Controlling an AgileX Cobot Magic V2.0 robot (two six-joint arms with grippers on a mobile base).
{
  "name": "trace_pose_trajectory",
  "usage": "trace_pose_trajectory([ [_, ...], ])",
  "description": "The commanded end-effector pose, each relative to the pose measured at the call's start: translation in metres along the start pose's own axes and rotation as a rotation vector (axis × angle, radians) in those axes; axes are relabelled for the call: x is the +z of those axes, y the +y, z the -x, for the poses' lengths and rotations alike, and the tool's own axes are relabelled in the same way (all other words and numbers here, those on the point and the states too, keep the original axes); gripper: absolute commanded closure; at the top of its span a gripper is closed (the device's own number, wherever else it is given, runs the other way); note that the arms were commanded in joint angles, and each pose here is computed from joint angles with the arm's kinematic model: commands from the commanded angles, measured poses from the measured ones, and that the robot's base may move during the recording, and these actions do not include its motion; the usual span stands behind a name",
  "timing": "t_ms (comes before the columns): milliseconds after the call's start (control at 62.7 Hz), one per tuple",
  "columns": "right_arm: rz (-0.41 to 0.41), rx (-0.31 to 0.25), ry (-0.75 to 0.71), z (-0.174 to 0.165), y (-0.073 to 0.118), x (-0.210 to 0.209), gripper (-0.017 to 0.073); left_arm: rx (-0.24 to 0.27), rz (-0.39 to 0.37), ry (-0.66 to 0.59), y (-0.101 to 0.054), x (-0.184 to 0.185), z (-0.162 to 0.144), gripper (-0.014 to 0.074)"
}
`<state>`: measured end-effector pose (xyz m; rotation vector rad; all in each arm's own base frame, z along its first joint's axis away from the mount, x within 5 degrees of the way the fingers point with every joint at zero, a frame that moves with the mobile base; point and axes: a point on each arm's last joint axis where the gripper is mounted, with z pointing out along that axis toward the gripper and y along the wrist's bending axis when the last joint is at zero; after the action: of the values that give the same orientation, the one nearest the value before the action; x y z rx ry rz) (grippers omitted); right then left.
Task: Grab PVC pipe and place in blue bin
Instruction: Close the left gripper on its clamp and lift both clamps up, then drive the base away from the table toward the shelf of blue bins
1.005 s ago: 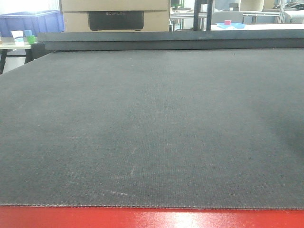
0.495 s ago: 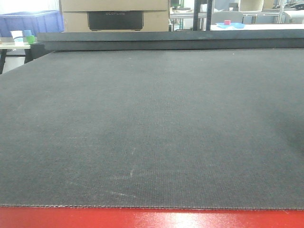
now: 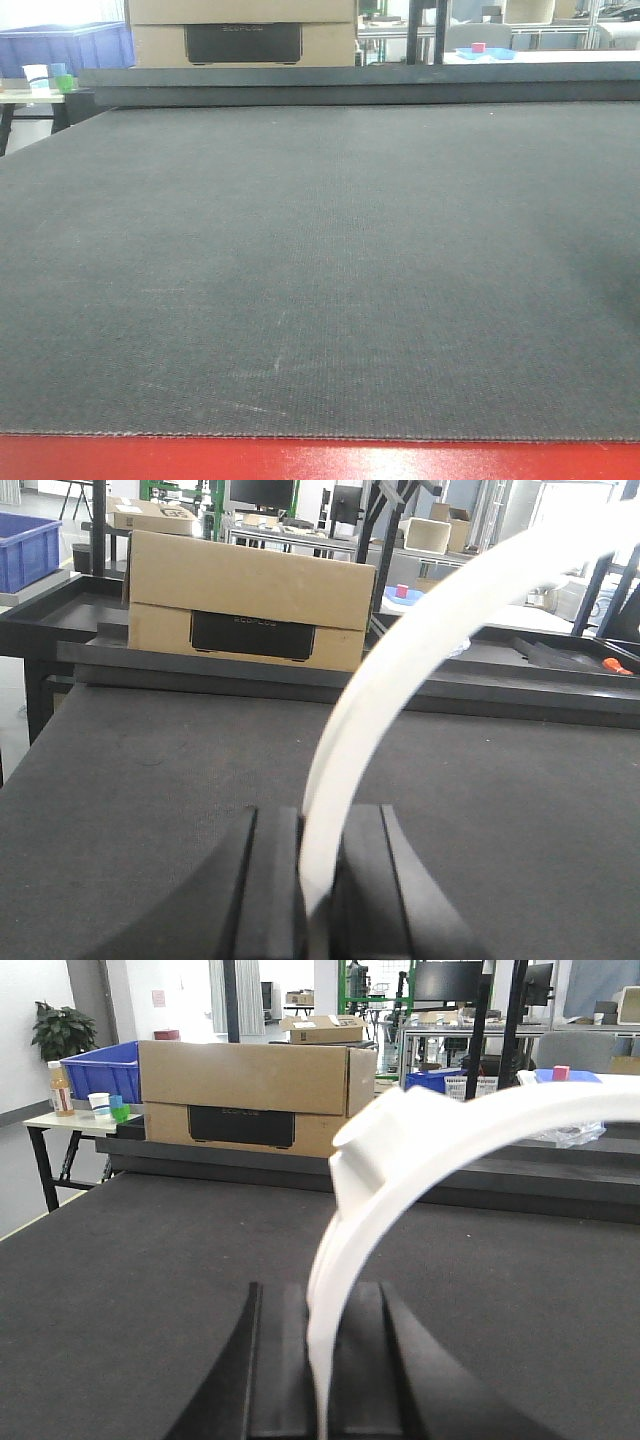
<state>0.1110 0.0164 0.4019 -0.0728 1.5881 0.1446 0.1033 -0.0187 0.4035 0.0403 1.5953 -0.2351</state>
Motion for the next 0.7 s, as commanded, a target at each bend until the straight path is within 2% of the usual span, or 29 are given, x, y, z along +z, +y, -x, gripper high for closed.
trace_pose_trajectory([
  [0,0.007,-0.003,-0.036,0.0038,0.0006,-0.0023,0.0728,-0.004,-0.014,-0.034,-0.0013,-0.0015,0.0028,0.0704],
  [686,0.007,-0.003,-0.036,0.0038,0.0006,-0.0023,0.0728,-0.004,-0.014,-0.034,-0.0013,-0.0015,0.0028,0.0704],
])
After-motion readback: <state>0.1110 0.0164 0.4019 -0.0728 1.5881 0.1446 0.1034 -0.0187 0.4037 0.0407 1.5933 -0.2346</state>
